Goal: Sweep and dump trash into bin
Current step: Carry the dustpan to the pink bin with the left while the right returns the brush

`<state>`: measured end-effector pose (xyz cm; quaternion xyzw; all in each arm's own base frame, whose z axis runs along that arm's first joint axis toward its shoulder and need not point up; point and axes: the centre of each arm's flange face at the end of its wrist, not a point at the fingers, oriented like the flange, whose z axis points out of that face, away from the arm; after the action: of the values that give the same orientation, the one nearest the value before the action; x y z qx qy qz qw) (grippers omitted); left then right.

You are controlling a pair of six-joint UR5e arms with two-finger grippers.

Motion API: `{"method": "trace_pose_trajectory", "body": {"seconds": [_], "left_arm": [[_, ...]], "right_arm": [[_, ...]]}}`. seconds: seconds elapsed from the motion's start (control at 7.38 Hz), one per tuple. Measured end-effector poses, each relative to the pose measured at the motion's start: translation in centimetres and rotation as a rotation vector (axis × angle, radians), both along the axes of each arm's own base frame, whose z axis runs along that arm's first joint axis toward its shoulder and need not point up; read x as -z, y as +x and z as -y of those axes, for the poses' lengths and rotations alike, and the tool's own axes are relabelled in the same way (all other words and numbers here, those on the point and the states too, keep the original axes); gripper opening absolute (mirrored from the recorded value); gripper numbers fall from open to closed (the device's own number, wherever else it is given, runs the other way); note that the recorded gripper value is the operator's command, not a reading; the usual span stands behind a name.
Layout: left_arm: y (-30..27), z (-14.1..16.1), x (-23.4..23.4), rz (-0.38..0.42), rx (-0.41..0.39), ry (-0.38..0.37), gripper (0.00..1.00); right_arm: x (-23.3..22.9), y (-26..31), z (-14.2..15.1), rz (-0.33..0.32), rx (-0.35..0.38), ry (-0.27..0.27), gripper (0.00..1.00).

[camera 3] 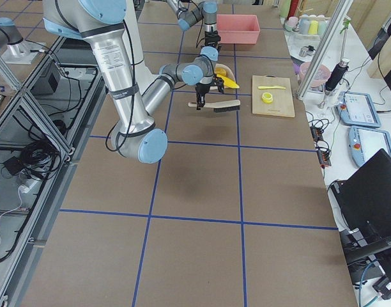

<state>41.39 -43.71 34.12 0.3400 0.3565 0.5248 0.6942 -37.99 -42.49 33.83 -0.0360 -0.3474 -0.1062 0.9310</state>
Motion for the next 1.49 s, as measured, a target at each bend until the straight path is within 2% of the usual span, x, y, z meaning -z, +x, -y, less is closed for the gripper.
{"method": "trace_pose_trajectory", "body": {"seconds": [0.54, 0.81, 1.22, 1.49], "left_arm": [[-2.5, 0.7, 2.2, -0.043, 0.025, 0.024, 0.34], [-6.4, 1.9, 2.4, -0.054, 0.078, 0.035, 0.34], [-16.2, 3.5, -1.3, -0.076, 0.146, -0.035, 0.34], [-24.1, 2.2, -6.6, -0.070, 0.213, -0.128, 0.34]], "right_arm": [[-7.5, 6.3, -1.9, -0.091, 0.011, -0.043, 0.00], [-12.1, 10.2, -3.7, -0.122, 0.026, -0.059, 0.00], [-17.3, 14.1, -5.3, -0.128, -0.016, -0.076, 0.00], [-20.9, 15.5, -4.9, -0.119, -0.045, -0.092, 0.00]]}}
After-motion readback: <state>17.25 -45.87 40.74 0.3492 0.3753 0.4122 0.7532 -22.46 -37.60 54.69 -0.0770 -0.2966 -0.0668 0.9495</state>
